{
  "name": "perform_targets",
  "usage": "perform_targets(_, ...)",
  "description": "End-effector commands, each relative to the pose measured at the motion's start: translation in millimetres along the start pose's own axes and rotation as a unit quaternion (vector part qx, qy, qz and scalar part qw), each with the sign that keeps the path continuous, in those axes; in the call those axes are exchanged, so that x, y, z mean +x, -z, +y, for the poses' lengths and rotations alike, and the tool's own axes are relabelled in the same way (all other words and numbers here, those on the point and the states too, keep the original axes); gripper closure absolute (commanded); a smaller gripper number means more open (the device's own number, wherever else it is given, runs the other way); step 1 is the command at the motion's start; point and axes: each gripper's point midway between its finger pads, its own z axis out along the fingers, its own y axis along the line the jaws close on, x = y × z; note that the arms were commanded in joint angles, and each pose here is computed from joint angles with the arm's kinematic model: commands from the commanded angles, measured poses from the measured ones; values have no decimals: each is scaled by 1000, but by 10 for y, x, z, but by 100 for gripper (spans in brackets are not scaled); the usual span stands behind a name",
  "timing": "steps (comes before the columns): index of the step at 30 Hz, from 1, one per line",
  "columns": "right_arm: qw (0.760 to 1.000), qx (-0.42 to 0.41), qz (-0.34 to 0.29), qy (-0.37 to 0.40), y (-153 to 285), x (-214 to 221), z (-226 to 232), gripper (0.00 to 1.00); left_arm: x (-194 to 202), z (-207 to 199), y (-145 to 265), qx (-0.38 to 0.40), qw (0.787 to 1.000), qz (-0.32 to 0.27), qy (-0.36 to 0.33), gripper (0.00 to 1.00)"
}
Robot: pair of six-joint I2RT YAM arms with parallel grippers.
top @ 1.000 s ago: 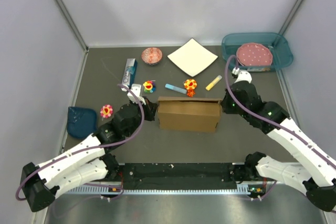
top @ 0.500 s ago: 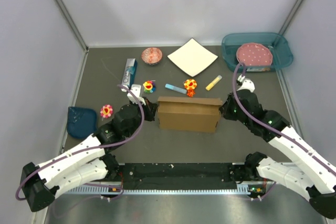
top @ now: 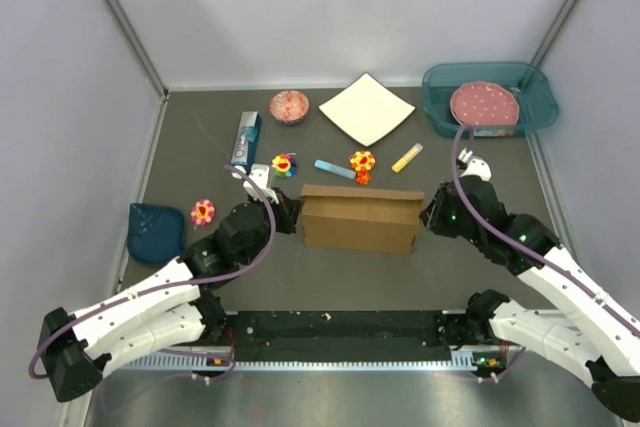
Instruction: Fold the paper box
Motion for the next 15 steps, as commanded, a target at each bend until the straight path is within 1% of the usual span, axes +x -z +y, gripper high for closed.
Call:
perform_targets(1, 999, 14, 29, 29, 293, 18, -77, 74, 651, 265, 107, -32, 992, 117, -42, 100)
perform_targets(3, 999, 10, 22, 43, 324, -66, -36, 70, 640, 256, 103, -31, 992, 116, -43, 100)
perform_targets(4, 999, 12, 15, 45, 345, -136, -13, 69, 650, 261, 101, -32, 992, 118, -44, 100)
perform_targets(5, 998, 16, 21, 57, 312, -140, -1, 68, 637, 254, 97, -32, 992, 116, -43, 100)
perform_targets(12, 998, -8, 1, 65, 286, -290, 163, 67, 626, 255, 89, -33, 992, 116, -46, 100)
perform_targets(15, 997, 4, -5, 73, 223, -337, 160, 67, 627, 249, 81, -33, 991, 117, -47, 100)
